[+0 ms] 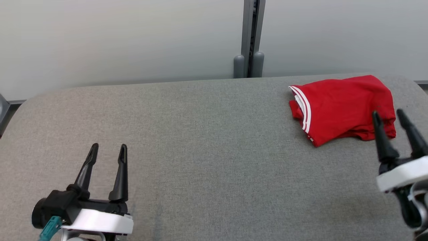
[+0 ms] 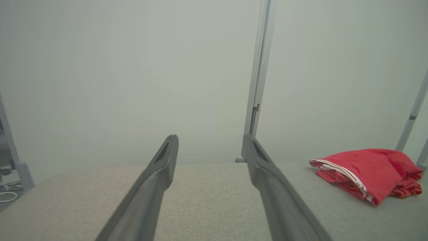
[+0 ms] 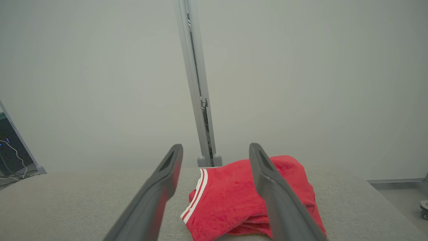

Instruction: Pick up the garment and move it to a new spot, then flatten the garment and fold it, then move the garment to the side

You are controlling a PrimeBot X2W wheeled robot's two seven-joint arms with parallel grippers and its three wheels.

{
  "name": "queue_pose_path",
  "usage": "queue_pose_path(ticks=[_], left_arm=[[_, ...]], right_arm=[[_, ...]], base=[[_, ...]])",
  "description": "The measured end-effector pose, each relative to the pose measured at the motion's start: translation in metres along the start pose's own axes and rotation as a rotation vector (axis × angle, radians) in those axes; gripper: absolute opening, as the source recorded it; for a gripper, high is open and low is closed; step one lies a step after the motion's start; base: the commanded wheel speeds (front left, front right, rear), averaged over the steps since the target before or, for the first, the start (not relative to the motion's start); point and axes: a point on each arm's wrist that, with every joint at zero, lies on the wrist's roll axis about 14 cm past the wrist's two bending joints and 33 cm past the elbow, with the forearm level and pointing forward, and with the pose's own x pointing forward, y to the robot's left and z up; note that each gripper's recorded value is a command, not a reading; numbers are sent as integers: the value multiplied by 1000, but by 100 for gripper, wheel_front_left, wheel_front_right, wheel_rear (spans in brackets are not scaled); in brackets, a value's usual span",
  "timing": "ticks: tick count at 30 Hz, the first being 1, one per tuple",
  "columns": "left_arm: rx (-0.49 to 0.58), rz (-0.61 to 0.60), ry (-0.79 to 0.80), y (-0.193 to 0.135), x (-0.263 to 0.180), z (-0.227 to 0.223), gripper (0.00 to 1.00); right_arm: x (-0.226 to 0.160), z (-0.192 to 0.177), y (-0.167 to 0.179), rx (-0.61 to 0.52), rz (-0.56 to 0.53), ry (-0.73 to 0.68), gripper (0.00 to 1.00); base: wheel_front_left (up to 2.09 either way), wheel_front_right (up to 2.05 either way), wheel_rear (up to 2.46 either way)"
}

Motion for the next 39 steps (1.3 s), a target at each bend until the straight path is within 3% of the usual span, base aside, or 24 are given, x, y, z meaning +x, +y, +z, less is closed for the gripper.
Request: queue_pose_path(ticks=[12, 23, 39], left_arm=[[8, 68, 48, 15, -20, -13, 100], [17, 72, 139, 15, -32, -41, 100], [3, 53, 135, 6, -34, -40, 100]], right_arm=[[-33, -8, 44, -4, 21, -52, 100], [-44, -14, 46, -8, -22, -52, 100], [-61, -32, 38, -1, -63, 1, 100]], base=[[0, 0, 0], [0, 0, 0], [0, 0, 0]])
